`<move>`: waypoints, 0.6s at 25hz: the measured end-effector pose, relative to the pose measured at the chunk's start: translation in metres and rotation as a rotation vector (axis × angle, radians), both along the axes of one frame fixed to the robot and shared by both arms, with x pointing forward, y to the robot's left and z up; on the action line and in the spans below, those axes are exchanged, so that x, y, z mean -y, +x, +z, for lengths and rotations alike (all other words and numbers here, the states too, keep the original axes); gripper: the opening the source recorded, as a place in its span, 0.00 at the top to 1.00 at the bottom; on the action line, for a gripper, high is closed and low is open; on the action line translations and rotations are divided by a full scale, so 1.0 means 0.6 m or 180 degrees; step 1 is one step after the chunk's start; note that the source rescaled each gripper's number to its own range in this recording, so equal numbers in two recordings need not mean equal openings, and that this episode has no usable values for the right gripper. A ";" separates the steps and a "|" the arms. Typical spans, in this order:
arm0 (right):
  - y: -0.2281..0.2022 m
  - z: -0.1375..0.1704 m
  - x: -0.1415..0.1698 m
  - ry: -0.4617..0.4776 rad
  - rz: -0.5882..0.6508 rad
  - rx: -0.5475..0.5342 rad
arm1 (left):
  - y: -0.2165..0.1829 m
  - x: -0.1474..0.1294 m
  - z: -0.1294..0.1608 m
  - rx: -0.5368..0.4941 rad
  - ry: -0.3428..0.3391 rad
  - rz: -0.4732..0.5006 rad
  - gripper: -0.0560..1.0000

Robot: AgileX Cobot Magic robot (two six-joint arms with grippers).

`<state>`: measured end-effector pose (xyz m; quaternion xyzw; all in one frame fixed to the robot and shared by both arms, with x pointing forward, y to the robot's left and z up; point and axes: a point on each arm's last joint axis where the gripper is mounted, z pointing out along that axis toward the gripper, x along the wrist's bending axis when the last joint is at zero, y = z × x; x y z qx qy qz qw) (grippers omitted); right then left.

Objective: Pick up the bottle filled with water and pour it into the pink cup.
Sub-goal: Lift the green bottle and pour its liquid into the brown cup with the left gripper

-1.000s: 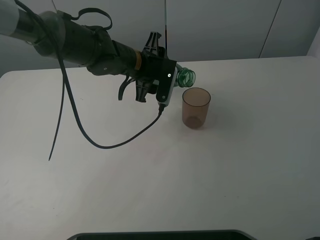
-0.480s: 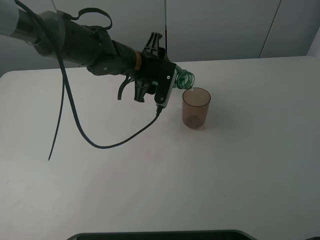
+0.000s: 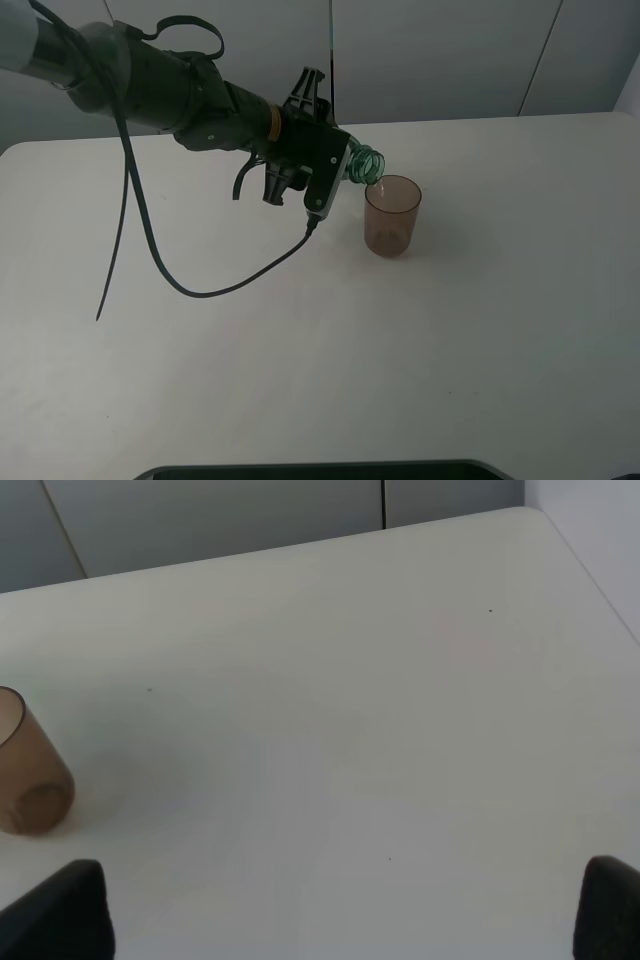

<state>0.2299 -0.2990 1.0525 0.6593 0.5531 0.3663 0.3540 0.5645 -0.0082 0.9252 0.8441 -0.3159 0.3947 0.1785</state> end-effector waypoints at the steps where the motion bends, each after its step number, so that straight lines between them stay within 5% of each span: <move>1: 0.000 0.000 0.000 0.0000 0.0000 0.0000 | 0.000 0.000 0.000 0.0004 0.0004 -0.0004 0.95; 15: 0.000 0.000 0.000 0.0000 0.0000 0.0000 | 0.000 0.000 0.000 0.0045 0.0045 -0.0051 0.95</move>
